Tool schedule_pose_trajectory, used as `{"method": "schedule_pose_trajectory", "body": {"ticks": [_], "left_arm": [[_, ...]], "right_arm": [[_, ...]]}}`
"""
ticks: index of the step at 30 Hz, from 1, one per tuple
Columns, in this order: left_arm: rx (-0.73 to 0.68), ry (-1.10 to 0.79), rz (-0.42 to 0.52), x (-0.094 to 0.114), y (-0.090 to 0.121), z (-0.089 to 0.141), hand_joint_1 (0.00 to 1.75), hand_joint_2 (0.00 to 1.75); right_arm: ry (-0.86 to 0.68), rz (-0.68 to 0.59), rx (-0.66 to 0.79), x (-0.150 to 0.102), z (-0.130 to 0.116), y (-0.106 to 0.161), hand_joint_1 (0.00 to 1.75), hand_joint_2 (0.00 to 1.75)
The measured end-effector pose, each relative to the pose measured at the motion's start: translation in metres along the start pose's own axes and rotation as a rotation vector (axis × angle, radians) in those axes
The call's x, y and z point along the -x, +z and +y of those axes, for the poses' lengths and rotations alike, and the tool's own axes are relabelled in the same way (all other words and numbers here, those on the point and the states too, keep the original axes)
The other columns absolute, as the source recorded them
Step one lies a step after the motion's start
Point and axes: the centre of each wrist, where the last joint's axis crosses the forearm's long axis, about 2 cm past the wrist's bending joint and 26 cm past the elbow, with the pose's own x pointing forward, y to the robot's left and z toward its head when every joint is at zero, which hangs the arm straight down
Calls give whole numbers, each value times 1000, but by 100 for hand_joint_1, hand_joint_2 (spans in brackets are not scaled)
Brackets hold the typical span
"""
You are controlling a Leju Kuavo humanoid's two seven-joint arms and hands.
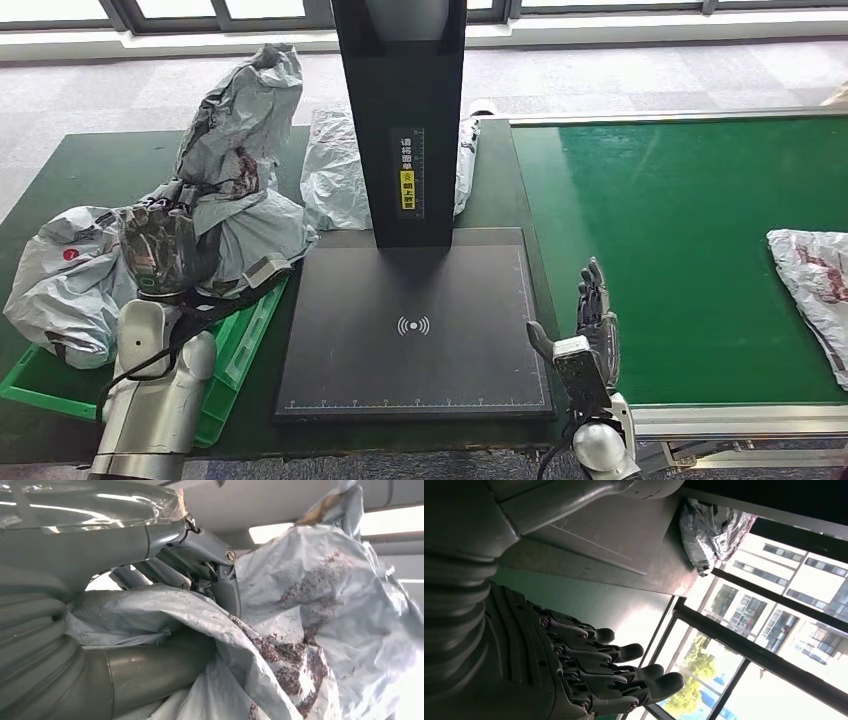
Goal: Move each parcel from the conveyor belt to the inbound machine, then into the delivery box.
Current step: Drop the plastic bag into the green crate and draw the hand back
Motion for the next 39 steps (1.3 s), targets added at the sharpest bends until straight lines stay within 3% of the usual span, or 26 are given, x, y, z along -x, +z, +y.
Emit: {"method": "schedule_pose_trajectory", "body": {"ticks": [3,5,11,15,20,26,30,35,39], "left_arm": [[-8,-13,9,3,0,3,175,175],[-17,-77,70,14,3,9,175,175],[48,-294,297,87,39,22,175,175],[221,-422,393,120,73,23,1,175],[513,-320,512,132,97,17,0,175],[592,-280,556,135,107,18,0,175],[556,-206,564,131,111,24,0,175],[410,-89,564,125,108,33,0,175],[200,29,538,124,100,40,0,175]], "right_arm": [[-1,0,0,0,0,0,0,175],[-17,2,0,0,-2,-2,0,175],[-47,4,-4,3,-6,-17,0,175],[-46,10,-12,2,-5,-23,0,175],[-52,20,-36,3,-6,-23,0,175],[-52,27,-69,5,-10,-23,0,175],[-37,38,-89,5,-10,-19,0,175],[-34,45,-107,6,-12,-11,0,175],[-43,40,-101,7,-15,-13,0,175]]}}
